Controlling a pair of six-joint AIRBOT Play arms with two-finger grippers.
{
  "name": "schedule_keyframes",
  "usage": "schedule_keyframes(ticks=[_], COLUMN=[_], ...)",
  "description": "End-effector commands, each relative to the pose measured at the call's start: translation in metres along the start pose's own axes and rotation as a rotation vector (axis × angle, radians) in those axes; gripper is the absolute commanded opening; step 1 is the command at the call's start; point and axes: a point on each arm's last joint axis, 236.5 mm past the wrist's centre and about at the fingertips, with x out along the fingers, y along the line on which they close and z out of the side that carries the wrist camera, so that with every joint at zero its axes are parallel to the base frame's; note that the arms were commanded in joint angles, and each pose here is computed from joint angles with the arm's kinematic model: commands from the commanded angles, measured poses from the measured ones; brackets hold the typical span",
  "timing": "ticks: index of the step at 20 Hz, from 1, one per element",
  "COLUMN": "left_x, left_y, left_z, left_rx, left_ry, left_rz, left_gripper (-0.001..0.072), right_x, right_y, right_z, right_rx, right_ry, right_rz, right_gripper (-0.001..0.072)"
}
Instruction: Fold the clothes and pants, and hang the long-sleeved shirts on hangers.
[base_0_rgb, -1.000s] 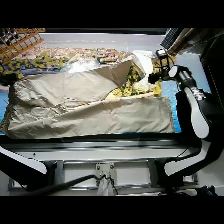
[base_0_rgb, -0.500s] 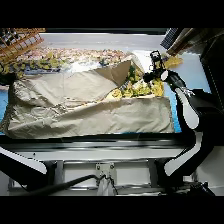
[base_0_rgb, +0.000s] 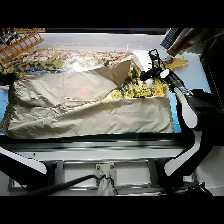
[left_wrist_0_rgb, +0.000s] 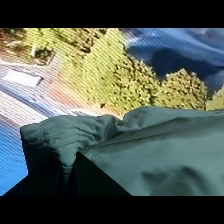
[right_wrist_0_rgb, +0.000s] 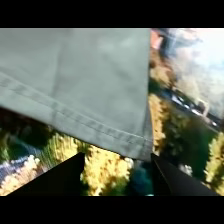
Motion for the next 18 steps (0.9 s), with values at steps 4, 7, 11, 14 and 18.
schedule_keyframes(ticks=[4,7,11,14,18], left_x=[0.001,0.001,0.001,0.001,-0.001], left_y=[0.000,0.000,0.000,0.000,0.000], left_z=[0.002,0.002,0.003,0.003,0.003], left_rx=[0.000,0.000,0.000,0.000,0.000], left_ry=[-0.006,-0.010,-0.011,-0.010,-0.013], left_rz=[0.001,0.002,0.002,0.002,0.002], left_gripper=[0.0009,0.0009,0.0009,0.0009,0.0009], right_x=[0.000,0.000,0.000,-0.003,-0.039], right_y=[0.001,0.003,0.005,0.009,0.022], right_z=[0.012,0.020,0.024,0.025,0.042], right_rx=[0.029,0.091,0.090,0.100,0.153], right_ry=[-0.050,-0.083,-0.094,-0.090,-0.069], right_rz=[0.002,0.010,0.012,0.030,0.086], right_gripper=[0.0444,0.0335,0.0018,0.0017,0.0016])
